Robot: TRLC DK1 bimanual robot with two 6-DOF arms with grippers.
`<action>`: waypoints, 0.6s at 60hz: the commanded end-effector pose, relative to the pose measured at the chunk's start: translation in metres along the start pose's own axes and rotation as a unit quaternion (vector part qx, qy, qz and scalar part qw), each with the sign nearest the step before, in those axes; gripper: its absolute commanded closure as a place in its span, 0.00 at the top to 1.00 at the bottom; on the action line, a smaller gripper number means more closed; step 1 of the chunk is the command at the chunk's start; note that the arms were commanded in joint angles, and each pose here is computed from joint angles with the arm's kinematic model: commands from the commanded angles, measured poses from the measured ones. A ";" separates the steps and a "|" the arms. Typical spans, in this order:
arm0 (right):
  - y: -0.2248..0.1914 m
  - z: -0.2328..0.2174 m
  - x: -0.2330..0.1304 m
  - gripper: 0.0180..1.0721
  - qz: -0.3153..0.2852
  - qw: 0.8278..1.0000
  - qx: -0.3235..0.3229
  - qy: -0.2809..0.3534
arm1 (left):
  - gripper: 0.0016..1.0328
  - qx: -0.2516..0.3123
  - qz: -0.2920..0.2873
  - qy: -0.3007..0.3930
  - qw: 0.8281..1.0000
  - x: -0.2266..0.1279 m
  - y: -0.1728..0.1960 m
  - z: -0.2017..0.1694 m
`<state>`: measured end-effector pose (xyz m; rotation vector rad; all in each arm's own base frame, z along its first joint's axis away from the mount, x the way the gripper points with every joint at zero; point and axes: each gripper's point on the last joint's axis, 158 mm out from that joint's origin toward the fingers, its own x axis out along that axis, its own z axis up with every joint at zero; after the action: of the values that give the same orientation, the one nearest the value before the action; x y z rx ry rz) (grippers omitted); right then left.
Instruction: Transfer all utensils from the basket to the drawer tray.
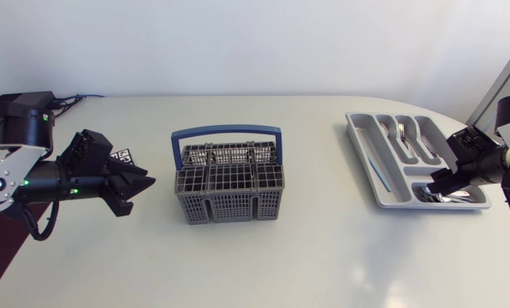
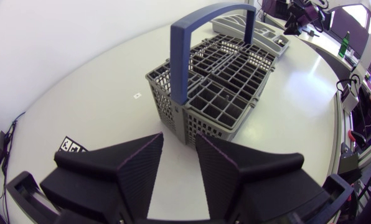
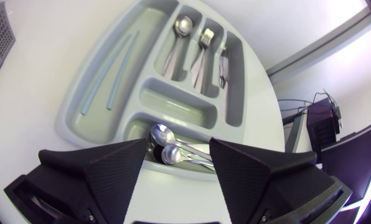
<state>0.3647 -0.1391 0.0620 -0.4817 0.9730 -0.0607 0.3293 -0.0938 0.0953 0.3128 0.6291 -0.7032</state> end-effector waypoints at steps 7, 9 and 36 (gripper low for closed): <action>0.068 0.026 -0.035 0.67 0.052 0.997 -0.035 -0.038 | 0.29 -0.006 -0.005 0.016 1.000 0.018 0.009 -0.016; 0.080 0.032 -0.040 0.67 0.062 0.996 -0.041 -0.045 | 0.29 -0.009 -0.006 0.018 1.000 0.021 0.010 -0.018; 0.214 0.097 -0.071 0.15 0.180 0.974 -0.070 -0.116 | 0.19 -0.010 -0.023 0.025 0.999 0.046 0.011 -0.021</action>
<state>0.3641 0.0884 0.0804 -0.4647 0.8126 0.3633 0.3452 -0.0953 0.0491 0.2870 0.7031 -0.7225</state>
